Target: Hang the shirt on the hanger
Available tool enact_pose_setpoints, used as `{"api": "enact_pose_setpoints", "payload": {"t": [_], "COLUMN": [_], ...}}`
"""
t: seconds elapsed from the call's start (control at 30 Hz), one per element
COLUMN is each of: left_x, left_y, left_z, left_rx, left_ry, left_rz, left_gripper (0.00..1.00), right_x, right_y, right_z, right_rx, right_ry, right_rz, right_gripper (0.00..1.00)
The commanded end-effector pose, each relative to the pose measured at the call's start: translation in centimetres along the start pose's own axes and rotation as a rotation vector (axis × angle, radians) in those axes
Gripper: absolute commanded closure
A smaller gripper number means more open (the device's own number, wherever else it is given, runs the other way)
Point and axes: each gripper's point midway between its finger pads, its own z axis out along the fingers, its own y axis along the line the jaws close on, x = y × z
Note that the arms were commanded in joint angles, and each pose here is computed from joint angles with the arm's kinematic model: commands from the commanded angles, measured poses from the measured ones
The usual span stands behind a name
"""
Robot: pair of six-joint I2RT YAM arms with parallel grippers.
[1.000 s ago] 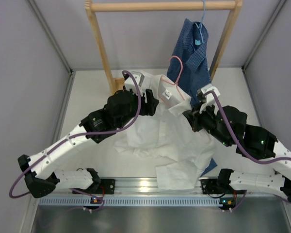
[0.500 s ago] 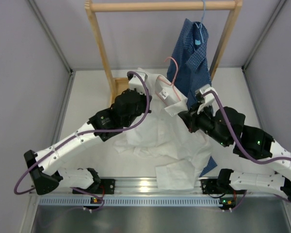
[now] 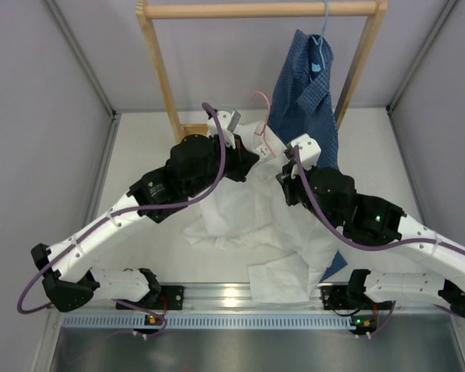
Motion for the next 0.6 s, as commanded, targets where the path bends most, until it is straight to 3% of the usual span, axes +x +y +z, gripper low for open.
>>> {"api": "enact_pose_setpoints", "payload": {"t": [0.0, 0.13, 0.27, 0.47, 0.5, 0.57], "left_x": [0.7, 4.2, 5.0, 2.0, 1.2, -0.3], "left_y": [-2.6, -2.9, -0.5, 2.6, 3.5, 4.2], "left_z": [-0.5, 0.0, -0.4, -3.1, -3.6, -5.2], "left_rx": [0.126, 0.173, 0.064, -0.098, -0.15, -0.186], "left_ry": [0.07, 0.185, 0.184, 0.087, 0.056, 0.016], "left_rz": [-0.019, -0.006, 0.007, 0.026, 0.03, 0.041], "left_gripper": [1.0, 1.0, 0.98, 0.56, 0.41, 0.21], "right_x": [-4.0, -4.6, -4.7, -4.1, -4.2, -4.0], "right_y": [-0.2, -1.1, -1.6, -2.2, -2.3, -2.3], "right_z": [-0.2, -0.9, -1.3, -1.0, -1.0, -0.9], "right_rx": [0.034, 0.06, 0.077, 0.114, 0.119, 0.124], "right_ry": [-0.123, -0.153, -0.162, -0.157, -0.161, -0.16], "right_rz": [0.032, 0.052, 0.064, 0.057, 0.057, 0.055], "right_gripper": [1.0, 1.0, 1.0, 1.0, 1.0, 1.0]}}
